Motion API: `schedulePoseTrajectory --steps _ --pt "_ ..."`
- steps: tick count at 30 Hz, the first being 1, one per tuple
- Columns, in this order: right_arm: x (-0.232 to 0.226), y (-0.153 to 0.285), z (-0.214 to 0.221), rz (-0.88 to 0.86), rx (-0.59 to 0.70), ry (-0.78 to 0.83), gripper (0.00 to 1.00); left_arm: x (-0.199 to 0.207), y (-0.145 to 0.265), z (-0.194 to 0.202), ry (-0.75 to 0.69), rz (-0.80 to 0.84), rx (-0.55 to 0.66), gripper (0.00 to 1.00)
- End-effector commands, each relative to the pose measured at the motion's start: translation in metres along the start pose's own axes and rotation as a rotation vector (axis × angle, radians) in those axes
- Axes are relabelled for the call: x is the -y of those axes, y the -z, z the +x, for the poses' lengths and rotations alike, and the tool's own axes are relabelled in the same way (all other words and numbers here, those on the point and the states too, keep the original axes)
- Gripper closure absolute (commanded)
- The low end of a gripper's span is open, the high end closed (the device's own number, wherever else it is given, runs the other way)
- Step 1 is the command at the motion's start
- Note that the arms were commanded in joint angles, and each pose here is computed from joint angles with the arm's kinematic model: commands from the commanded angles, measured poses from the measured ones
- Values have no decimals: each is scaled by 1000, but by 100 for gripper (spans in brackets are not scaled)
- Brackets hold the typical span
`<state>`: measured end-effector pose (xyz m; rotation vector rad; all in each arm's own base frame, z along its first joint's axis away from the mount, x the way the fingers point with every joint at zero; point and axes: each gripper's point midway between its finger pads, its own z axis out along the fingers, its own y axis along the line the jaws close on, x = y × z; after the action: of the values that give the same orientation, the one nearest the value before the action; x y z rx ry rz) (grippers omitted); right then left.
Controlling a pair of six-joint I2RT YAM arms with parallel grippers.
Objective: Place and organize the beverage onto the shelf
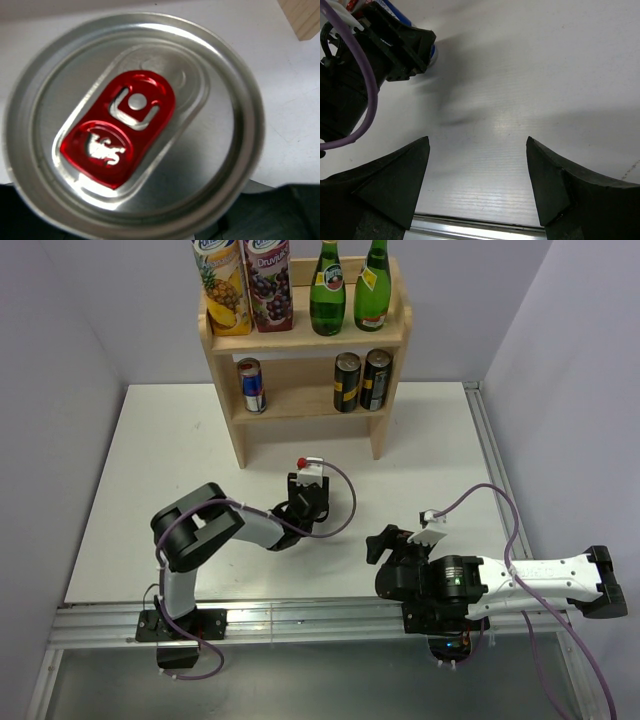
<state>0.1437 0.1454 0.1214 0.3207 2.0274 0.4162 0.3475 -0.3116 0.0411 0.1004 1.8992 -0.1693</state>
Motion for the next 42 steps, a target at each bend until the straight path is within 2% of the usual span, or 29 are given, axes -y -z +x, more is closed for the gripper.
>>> schedulePoseTrajectory --steps 1,3,4,6,7,9,10,12,15,21,32,42 --pt "-3 -2 -8 -10 52 -20 15 2 10 -45 66 -6 67 100" --pt "-3 -2 -9 -8 53 -21 15 -6 17 -47 42 -39 34 100" --pt "-3 -2 -9 -8 55 -20 16 -6 24 -69 71 -41 61 100" --pt "-3 -2 -9 -9 57 -19 16 -13 33 -83 61 -58 60 100" --pt "-3 -2 -10 -7 59 -20 16 -13 41 -109 93 -52 94 100" --pt "-3 -1 -11 -11 60 -26 16 -16 48 -126 74 -47 93 100" --pt "-3 -2 -11 -11 61 -26 16 -13 54 -153 105 -28 126 100" --pt "-3 -2 -12 -15 68 -31 16 -19 56 -173 89 -35 139 100" --pt "-3 -2 -13 -17 73 -37 16 -19 59 -226 127 -17 203 100" --pt "-1 -2 -11 -14 70 -50 16 -30 46 -279 122 -45 263 100" --pt "0 -2 -11 -21 67 -59 16 -50 1 -302 113 -106 283 100" --pt "-1 -2 -10 -21 65 -56 17 -68 -26 -298 108 -160 276 100"
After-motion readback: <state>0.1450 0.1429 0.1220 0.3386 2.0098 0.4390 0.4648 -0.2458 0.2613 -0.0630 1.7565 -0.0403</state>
